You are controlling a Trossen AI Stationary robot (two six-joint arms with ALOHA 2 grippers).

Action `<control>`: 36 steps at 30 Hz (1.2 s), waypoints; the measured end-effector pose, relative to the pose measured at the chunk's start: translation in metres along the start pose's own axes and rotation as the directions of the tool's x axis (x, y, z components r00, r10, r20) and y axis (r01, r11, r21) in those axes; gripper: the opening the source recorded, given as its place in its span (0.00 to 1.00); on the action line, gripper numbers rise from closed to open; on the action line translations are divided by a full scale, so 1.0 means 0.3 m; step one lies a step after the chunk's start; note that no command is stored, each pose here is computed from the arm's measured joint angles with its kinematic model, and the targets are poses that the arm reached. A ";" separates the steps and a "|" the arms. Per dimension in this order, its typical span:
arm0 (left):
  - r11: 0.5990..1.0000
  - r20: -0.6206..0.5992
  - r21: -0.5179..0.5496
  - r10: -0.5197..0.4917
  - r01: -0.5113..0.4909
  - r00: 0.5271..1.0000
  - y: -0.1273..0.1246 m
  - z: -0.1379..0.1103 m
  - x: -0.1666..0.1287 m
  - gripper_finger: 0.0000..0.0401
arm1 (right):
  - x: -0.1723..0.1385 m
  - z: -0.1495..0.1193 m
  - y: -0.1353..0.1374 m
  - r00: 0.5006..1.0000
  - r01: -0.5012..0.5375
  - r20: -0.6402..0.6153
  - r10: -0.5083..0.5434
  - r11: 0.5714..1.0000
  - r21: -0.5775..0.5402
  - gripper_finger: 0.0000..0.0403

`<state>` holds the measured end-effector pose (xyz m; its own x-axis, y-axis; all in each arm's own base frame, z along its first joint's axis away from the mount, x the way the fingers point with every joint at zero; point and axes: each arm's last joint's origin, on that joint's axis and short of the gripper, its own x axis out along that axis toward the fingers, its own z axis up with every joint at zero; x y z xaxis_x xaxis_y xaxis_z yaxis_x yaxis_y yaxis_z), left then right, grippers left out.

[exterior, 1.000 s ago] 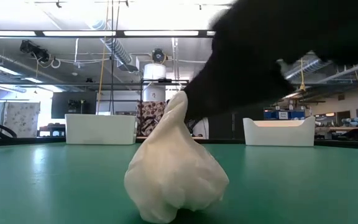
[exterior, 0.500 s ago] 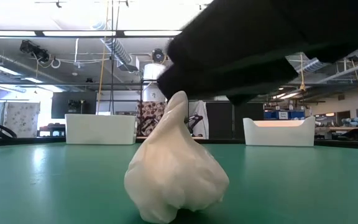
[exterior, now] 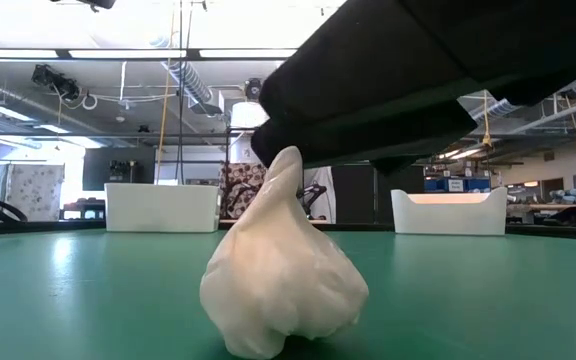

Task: Sort produce into baskets
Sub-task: Put the white garlic into the gray bin

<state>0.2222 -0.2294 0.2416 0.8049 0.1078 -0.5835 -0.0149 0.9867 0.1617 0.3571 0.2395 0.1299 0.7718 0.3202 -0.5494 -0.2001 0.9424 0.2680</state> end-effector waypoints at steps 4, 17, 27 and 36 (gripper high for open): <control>1.000 -0.001 0.000 -0.002 0.002 1.000 0.000 0.000 0.000 0.71 | 0.000 -0.002 -0.002 1.000 0.011 -0.005 -0.011 1.000 0.004 0.24; 1.000 -0.001 0.000 -0.002 0.002 1.000 0.000 0.000 0.000 0.71 | -0.001 -0.021 -0.014 0.996 0.071 -0.050 -0.071 0.997 -0.005 0.15; 1.000 -0.002 0.002 -0.001 0.001 1.000 0.000 0.000 0.000 0.71 | -0.004 -0.004 -0.017 0.976 0.208 0.063 -0.207 0.978 -0.013 0.01; 0.999 0.021 -0.006 0.045 -0.045 0.999 0.011 -0.027 0.022 0.71 | -0.111 0.095 0.029 0.865 0.447 0.279 -0.416 0.893 -0.053 0.01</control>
<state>0.2227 -0.2245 0.2320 0.8159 0.1497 -0.5584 -0.0550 0.9816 0.1828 0.3469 0.2342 0.1730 0.9196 -0.1424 -0.3662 0.1343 0.9898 -0.0478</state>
